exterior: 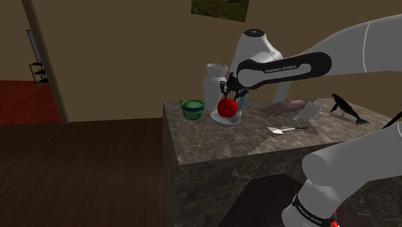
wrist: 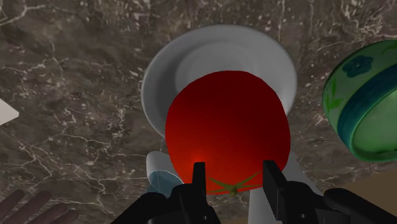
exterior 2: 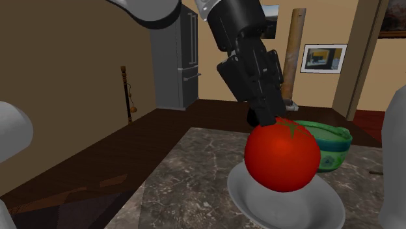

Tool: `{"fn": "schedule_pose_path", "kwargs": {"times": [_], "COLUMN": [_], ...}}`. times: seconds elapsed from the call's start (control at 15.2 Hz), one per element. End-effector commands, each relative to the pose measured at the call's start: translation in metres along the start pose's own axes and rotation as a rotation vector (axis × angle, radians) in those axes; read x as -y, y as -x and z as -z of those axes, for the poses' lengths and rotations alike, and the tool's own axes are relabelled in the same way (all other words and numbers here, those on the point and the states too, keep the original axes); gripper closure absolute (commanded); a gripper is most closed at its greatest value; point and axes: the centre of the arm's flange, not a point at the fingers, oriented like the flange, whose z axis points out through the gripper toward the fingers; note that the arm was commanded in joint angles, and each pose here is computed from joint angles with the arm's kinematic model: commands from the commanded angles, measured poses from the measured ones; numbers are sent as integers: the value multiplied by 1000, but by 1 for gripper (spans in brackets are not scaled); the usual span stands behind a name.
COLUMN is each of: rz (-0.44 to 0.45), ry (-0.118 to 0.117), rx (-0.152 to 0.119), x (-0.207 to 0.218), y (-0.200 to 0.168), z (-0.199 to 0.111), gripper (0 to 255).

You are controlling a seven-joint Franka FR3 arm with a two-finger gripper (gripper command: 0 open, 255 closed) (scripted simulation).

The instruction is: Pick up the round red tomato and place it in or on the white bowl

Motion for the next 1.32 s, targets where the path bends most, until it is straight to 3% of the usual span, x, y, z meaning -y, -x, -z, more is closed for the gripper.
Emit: {"fn": "schedule_pose_path", "kwargs": {"times": [0.0,0.53,0.59,0.92,1.19,1.25], "rz": [0,0,0,0,0,0], "ry": [-1,-1,-1,-1,-1,-1], "rx": [0,0,0,0,0,0], "x": [-1,-1,-1,-1,-1,-1], "y": [5,5,5,5,5,5], "z": [-9,-9,-9,-9,41,41], "gripper": [255,255,0,0,0,0]}}
